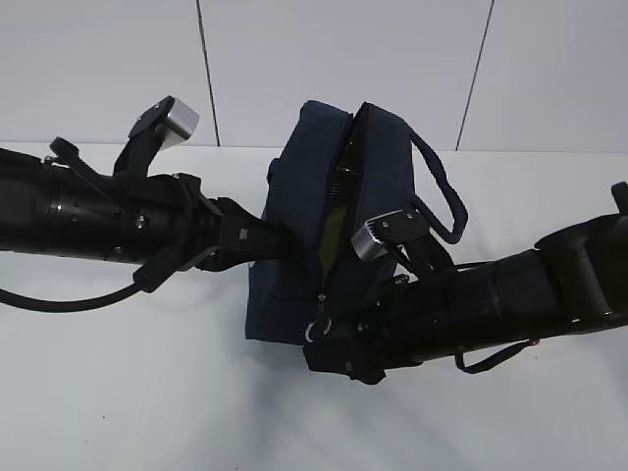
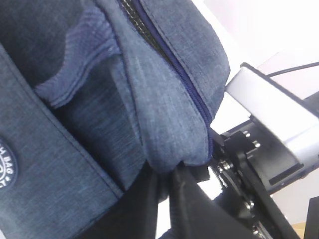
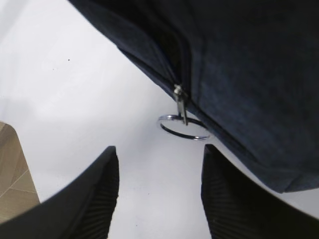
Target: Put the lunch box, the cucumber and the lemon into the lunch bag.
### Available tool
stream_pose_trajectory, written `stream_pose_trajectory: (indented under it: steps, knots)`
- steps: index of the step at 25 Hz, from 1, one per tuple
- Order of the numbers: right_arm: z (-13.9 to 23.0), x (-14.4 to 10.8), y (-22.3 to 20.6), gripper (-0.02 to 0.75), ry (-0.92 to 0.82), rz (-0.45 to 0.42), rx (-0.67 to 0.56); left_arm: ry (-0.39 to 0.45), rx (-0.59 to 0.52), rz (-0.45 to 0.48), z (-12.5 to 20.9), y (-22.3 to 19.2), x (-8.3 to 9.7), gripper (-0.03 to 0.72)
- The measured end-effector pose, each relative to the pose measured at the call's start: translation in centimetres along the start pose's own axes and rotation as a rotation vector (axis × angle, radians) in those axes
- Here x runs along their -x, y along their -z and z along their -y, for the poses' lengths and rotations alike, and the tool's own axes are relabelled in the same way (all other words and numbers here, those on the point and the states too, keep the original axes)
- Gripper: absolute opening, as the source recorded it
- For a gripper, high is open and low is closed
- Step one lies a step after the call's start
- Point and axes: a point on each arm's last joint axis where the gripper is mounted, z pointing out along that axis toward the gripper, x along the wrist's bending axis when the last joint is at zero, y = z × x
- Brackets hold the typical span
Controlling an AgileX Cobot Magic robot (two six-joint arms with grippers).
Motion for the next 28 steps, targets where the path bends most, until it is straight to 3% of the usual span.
stream_pose_trajectory:
  steps: [9, 15, 22, 28]
  knots:
    - [-2.1, 1.2, -1.3, 0.424, 0.022, 0.015, 0.035, 0.000, 0.000, -0.002, 0.0, 0.0, 0.0, 0.009]
    - [-1.5, 1.7, -2.1, 0.420, -0.002, 0.014, 0.013, 0.000, 0.000, -0.006, 0.0, 0.0, -0.1, 0.009]
    - [-1.4, 1.8, -2.3, 0.245, -0.009, 0.014, 0.008, 0.000, 0.000, -0.006, 0.0, 0.0, -0.1, 0.009]
    - [-1.4, 1.8, -2.3, 0.214, -0.016, 0.014, 0.007, 0.000, 0.000, -0.006, 0.0, 0.0, -0.1, 0.009]
